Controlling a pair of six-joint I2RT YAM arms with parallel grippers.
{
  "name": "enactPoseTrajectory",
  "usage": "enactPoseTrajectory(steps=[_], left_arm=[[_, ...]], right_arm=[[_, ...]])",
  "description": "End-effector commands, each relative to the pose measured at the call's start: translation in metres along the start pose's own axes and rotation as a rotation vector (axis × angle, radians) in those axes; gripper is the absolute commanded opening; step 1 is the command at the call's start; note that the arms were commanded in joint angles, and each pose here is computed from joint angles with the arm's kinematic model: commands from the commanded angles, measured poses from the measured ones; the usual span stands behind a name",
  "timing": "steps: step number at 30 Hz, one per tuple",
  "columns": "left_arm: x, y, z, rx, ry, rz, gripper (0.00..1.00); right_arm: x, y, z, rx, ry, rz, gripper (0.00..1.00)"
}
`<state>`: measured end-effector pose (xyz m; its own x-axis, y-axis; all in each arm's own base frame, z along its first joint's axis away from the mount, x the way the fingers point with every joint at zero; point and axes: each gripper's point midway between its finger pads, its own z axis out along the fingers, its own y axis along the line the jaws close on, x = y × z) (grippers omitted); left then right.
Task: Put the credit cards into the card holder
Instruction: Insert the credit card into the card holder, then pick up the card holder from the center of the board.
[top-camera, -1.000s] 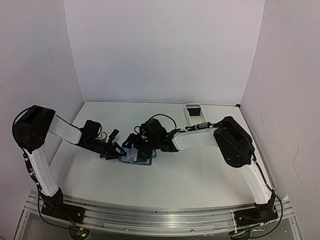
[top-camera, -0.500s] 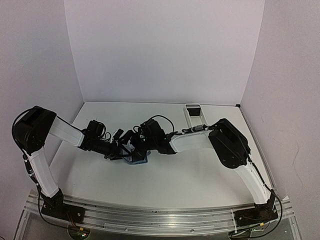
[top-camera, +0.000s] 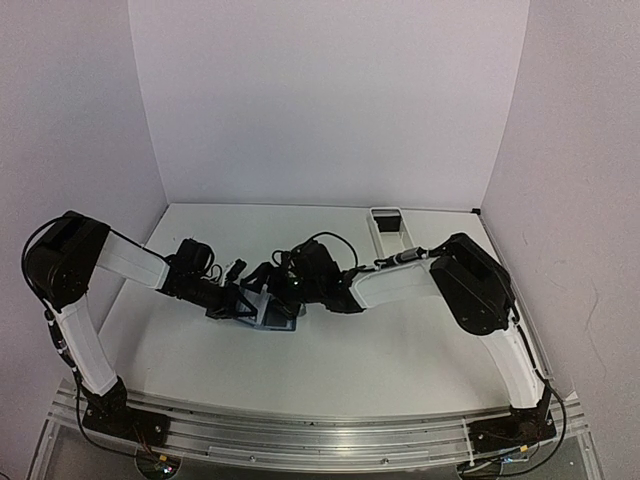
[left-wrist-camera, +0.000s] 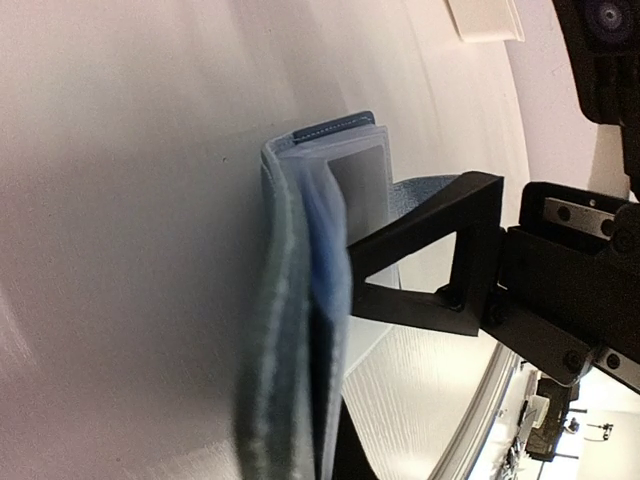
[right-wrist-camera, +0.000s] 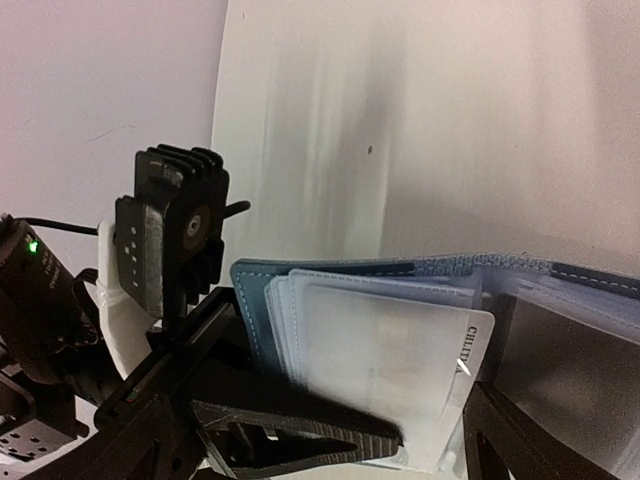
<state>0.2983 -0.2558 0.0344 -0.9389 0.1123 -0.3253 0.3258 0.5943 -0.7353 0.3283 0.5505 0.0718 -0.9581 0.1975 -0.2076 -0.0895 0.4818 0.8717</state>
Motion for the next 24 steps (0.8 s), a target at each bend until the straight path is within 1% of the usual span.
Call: enactPoseTrajectory(steps=[1, 3, 5, 7, 8, 9, 11, 12, 13, 14, 17, 20, 22, 24], left_arm=[[-0.017, -0.006, -0.014, -0.084, -0.020, 0.026, 0.00], [-0.021, -0.001, -0.020, -0.152, -0.014, 0.010, 0.00], [-0.022, 0.002, -0.024, -0.191, -0.003, 0.007, 0.00], [-0.025, 0.008, -0.029, -0.253, -0.001, 0.010, 0.00], [-0.026, 0.011, -0.031, -0.284, 0.007, 0.012, 0.00], [-0.026, 0.013, -0.032, -0.302, 0.011, 0.013, 0.00], [-0.027, 0.018, -0.035, -0.347, 0.019, 0.018, 0.00], [-0.029, 0.019, -0.037, -0.366, 0.020, 0.025, 0.00], [-0.030, 0.020, -0.038, -0.381, 0.024, 0.021, 0.00], [-0.030, 0.021, -0.039, -0.396, 0.030, 0.019, 0.00], [-0.030, 0.025, -0.038, -0.429, 0.054, 0.010, 0.00], [-0.027, 0.029, -0.036, -0.452, 0.077, 0.001, 0.00], [-0.028, 0.031, -0.036, -0.461, 0.086, -0.001, 0.00], [-0.030, 0.031, -0.035, -0.466, 0.091, 0.000, 0.01]], right_arm=[[-0.017, 0.053, -0.033, -0.025, -0.083, -0.149, 0.96], [-0.026, 0.059, -0.047, 0.025, -0.122, -0.218, 0.96], [-0.034, 0.059, -0.058, 0.080, -0.154, -0.251, 0.96], [-0.041, 0.039, -0.070, 0.187, -0.173, -0.244, 0.94], [-0.043, 0.021, -0.075, 0.255, -0.173, -0.225, 0.92], [-0.043, 0.011, -0.076, 0.290, -0.166, -0.213, 0.91], [-0.040, -0.024, -0.076, 0.406, -0.118, -0.195, 0.89], [-0.039, -0.037, -0.071, 0.454, -0.095, -0.216, 0.88], [-0.040, -0.041, -0.069, 0.482, -0.085, -0.232, 0.88], [-0.043, -0.041, -0.060, 0.489, -0.068, -0.268, 0.88], [-0.046, -0.026, -0.042, 0.435, -0.041, -0.313, 0.89], [-0.047, -0.033, -0.030, 0.437, -0.034, -0.323, 0.89], [-0.044, -0.040, -0.021, 0.439, -0.019, -0.320, 0.86], [-0.042, -0.041, -0.013, 0.422, -0.004, -0.309, 0.81]])
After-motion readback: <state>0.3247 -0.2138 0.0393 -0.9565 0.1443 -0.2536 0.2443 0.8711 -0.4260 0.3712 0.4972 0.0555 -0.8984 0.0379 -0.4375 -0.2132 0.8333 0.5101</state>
